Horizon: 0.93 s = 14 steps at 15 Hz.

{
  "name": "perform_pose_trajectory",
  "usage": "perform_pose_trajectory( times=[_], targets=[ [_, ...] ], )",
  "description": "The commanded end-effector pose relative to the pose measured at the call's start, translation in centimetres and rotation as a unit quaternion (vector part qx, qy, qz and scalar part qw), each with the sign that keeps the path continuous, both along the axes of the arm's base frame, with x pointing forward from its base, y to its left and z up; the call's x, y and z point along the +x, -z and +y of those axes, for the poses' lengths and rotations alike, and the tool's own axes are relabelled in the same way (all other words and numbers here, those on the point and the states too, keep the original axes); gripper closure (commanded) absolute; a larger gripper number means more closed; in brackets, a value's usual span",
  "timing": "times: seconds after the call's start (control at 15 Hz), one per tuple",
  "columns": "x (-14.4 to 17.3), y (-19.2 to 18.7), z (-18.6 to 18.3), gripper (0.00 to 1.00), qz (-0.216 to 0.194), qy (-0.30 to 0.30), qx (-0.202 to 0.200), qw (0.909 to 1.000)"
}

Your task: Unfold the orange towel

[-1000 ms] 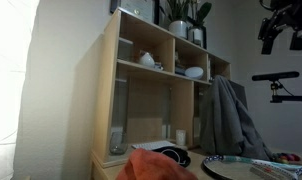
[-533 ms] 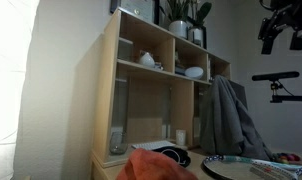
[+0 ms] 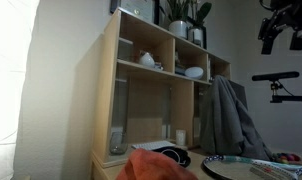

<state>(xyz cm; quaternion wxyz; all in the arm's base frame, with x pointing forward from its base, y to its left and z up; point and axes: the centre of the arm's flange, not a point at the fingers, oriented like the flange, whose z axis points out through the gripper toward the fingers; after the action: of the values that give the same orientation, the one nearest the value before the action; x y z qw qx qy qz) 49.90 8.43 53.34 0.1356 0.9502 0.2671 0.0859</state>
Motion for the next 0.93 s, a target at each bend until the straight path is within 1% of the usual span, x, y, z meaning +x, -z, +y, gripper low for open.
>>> perform_pose_trajectory(
  times=[0.0,0.2,0.4,0.67,0.8,0.87],
  targets=[
    [0.6,0.4,0.5,0.0,0.007,-0.001,-0.007,1.0],
    [2.0,1.9,2.6,0.0,0.019,-0.009,-0.017,0.9996],
    [3.1,3.8,5.9,0.0,0.026,-0.041,-0.018,0.9986],
    [4.3,5.7,9.6,0.0,0.043,-0.08,-0.011,0.9958],
    [5.2,6.5,10.8,0.0,0.045,-0.098,-0.004,0.9941],
    [5.7,6.8,11.4,0.0,0.053,-0.105,0.0,0.993]
  ],
)
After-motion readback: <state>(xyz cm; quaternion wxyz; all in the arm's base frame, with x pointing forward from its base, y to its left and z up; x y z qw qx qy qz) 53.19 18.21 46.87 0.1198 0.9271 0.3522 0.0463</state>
